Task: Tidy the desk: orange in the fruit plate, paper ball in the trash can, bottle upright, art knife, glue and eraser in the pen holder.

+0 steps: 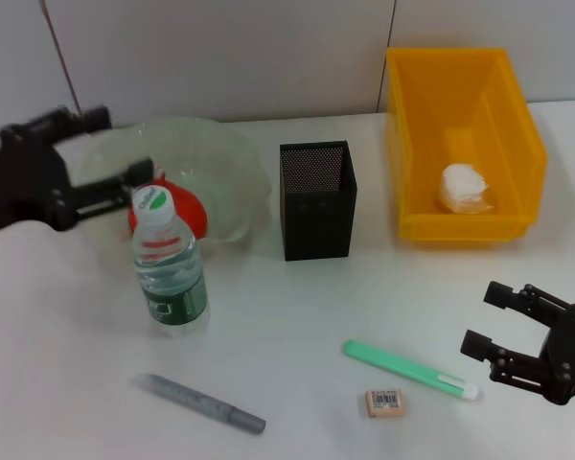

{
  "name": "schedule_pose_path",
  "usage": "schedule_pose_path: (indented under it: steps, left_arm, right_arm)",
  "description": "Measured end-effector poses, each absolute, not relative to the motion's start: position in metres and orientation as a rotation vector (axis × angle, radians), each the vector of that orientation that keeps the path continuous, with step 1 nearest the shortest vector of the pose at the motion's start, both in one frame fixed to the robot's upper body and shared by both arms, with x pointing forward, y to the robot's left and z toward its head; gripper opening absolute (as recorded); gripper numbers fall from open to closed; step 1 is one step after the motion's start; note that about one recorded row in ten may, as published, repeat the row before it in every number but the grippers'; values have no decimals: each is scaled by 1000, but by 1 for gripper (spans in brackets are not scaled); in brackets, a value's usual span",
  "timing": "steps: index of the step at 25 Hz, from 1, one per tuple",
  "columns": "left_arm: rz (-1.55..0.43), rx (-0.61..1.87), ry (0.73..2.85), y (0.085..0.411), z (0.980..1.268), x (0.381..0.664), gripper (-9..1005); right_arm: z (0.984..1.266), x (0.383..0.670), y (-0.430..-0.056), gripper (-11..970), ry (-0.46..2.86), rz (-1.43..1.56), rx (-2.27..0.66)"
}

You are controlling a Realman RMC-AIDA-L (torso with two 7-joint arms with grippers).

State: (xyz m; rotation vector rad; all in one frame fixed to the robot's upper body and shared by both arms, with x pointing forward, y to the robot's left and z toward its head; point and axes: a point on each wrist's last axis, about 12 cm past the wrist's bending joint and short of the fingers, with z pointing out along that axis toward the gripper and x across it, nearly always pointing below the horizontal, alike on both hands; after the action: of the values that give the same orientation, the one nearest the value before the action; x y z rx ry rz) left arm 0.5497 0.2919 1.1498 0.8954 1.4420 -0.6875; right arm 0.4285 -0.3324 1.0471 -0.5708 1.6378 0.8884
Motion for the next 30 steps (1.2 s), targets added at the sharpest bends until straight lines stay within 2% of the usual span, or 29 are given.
schedule_pose_path:
  steps: [6, 13, 20, 24, 30]
  left_arm:
    - [-742, 870, 1281, 300, 1153, 525, 808]
    - [-851, 932, 1209, 296, 1135, 502, 807]
    - [-932, 943, 1260, 284, 1105, 495, 805]
    - [-990, 944, 1284, 274, 1086, 488, 805]
    - [-1047, 961, 1293, 264, 1073, 479, 803]
  right_arm:
    - [1048, 429, -333, 842, 1632, 885, -564]
    - [1059, 432, -339, 842, 1584, 880, -563]
    - [1099, 442, -355, 842, 1636, 883, -635]
    - [1132, 447, -358, 841, 1664, 845, -723]
    - [1154, 456, -355, 841, 1755, 816, -804]
